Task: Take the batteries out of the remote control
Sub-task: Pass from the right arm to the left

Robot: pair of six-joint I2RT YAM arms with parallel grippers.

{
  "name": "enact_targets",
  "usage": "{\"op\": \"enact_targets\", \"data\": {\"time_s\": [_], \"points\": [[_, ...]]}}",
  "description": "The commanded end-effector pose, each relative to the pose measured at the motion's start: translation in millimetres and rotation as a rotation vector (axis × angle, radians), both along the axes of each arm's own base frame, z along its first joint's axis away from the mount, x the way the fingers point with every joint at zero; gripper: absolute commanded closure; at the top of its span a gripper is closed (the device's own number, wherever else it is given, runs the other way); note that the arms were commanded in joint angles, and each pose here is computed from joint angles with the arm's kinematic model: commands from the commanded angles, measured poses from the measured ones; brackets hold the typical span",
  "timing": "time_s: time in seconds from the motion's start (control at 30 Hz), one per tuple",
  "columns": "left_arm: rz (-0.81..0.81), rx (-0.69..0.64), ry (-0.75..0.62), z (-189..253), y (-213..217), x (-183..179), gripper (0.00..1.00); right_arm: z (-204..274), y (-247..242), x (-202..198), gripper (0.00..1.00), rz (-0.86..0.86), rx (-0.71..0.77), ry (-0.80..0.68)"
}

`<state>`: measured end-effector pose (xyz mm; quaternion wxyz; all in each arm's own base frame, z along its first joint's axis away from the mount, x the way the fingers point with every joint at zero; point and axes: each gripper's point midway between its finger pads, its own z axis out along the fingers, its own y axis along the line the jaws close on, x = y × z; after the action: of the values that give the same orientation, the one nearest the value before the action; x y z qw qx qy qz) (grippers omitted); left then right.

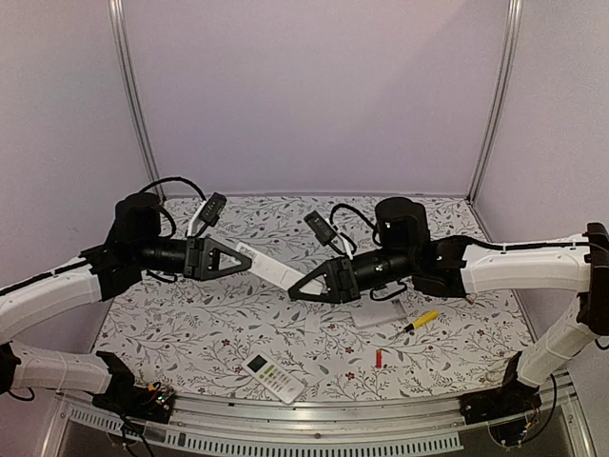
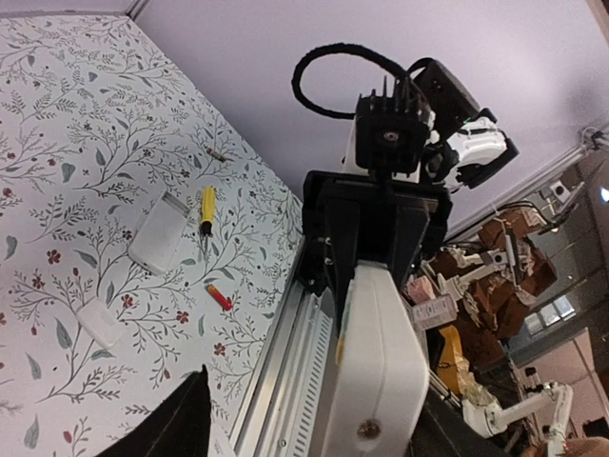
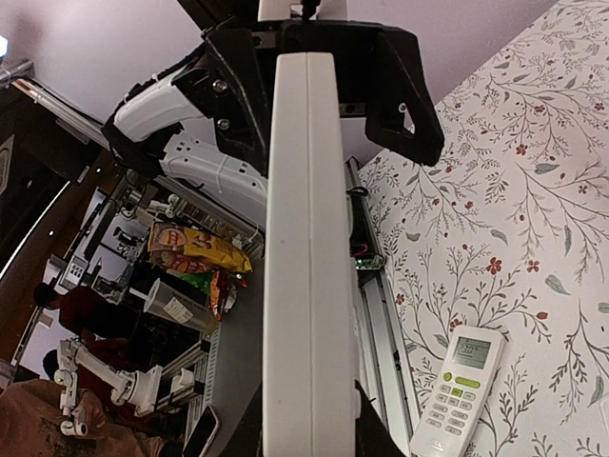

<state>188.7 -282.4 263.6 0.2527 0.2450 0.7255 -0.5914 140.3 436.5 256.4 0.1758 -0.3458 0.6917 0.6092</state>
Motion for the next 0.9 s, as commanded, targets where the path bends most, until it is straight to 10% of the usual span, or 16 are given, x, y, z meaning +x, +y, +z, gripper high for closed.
{"op": "enact_targets", "data": {"time_s": [0.0,0.37,0.63,0.87], "points": [[-0.047,-0.028,-0.005,3.0,-5.8,-7.4,0.37,9.2,4.2,-8.2,1.00,0.076,0.059,0.003],[-0.076,-0.072,-0.001,6.9,-8.0,-12.5,0.90,-7.4,2.7,6.3,0.99,0.007,0.022,0.025],[0.111,-0.073,0.034,-3.4,0.4,11.2,1.00,0.6,-25.1,41.6,0.29,-0.273,0.106,0.064],[0.164,-0.153,0.083,-6.8,4.1,17.3,1.00,0.4,-28.9,46.9,0.13,-0.409,0.154,0.123]]}}
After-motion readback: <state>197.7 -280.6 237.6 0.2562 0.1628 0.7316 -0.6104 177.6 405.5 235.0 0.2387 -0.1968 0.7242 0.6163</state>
